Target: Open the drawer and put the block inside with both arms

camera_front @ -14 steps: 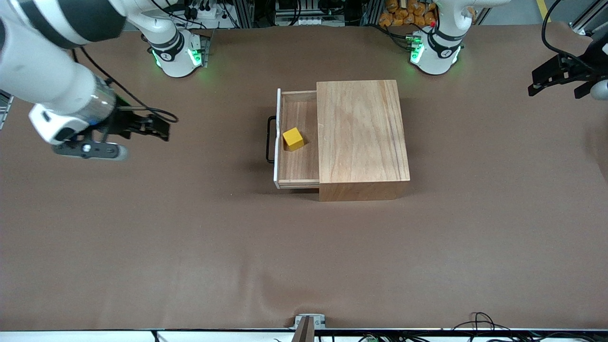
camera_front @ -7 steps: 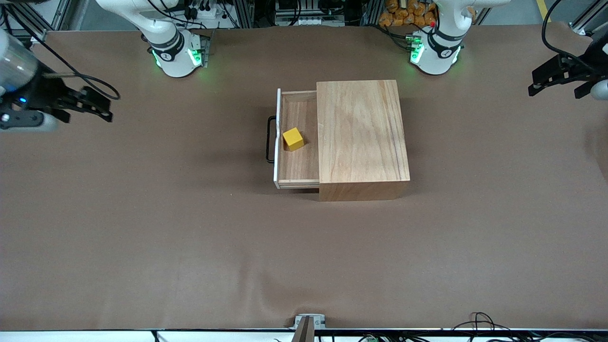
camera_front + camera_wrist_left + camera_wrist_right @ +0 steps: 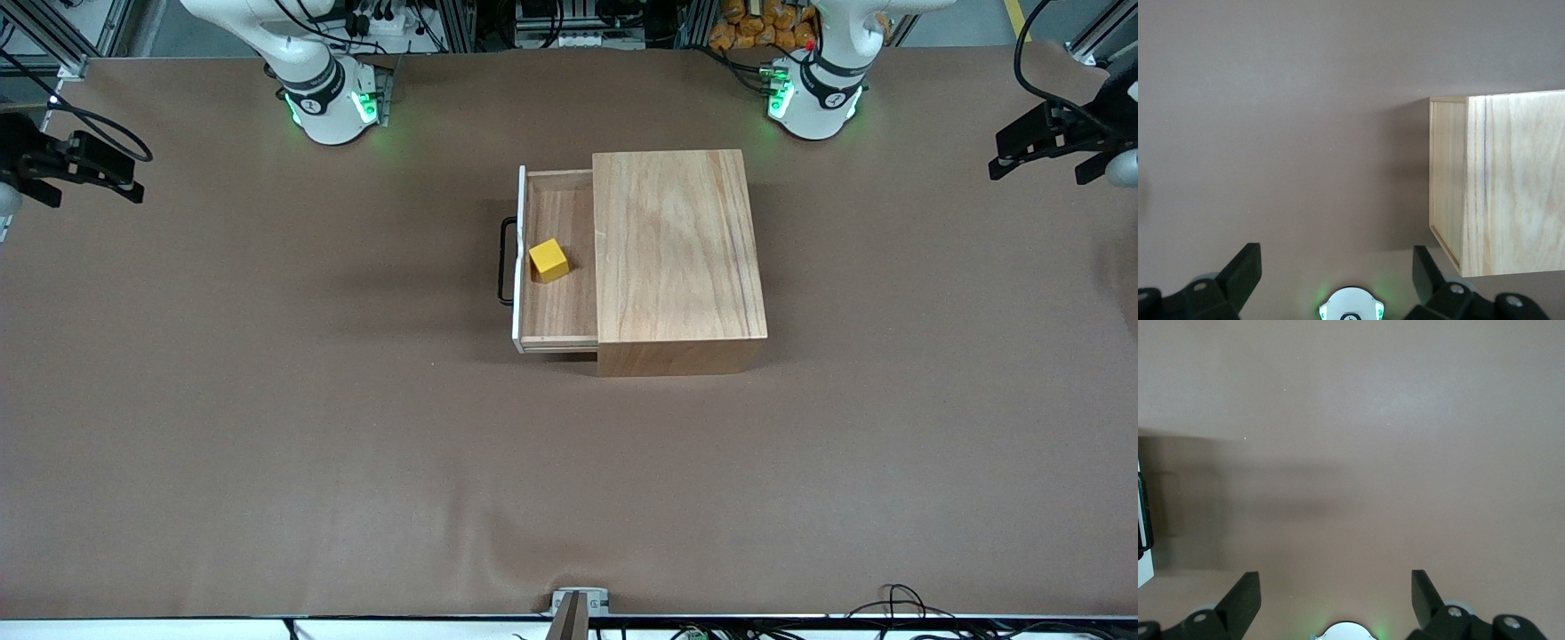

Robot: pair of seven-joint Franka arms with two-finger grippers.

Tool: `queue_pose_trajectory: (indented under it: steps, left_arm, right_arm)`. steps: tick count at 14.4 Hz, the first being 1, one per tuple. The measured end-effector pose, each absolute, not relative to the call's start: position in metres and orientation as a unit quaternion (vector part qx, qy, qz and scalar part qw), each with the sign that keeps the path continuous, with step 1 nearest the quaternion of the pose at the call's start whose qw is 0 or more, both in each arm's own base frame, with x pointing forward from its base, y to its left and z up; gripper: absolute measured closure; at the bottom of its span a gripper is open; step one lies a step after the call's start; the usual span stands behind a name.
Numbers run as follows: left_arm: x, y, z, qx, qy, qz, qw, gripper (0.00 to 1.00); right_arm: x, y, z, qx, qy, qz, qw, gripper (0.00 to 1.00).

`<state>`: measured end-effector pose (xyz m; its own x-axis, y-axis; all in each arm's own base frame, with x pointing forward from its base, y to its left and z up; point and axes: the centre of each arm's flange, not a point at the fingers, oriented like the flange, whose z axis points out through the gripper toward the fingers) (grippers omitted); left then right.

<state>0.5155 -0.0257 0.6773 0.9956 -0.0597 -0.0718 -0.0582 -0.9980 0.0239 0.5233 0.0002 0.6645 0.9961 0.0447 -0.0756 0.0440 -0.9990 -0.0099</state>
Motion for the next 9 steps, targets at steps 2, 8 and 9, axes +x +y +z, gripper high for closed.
queue_pose_trajectory:
  steps: [2, 8, 9]
  left_arm:
    - [0.5155, -0.0257, 0.6773, 0.999, -0.029, -0.036, 0.011, 0.0]
    - [0.5155, -0.0257, 0.6773, 0.999, -0.029, -0.036, 0.011, 0.0]
    - [0.5155, -0.0257, 0.6773, 0.999, -0.03, -0.036, 0.011, 0.0]
  right_arm:
    - [0.5193, -0.0003, 0.6692, -0.999, -0.023, 0.036, 0.004, 0.0]
    - [0.5175, -0.0006, 0.6632, -0.999, -0.022, 0.045, 0.003, 0.0]
    - [0.5176, -0.0007, 0.6614, -0.999, -0.022, 0.047, 0.003, 0.0]
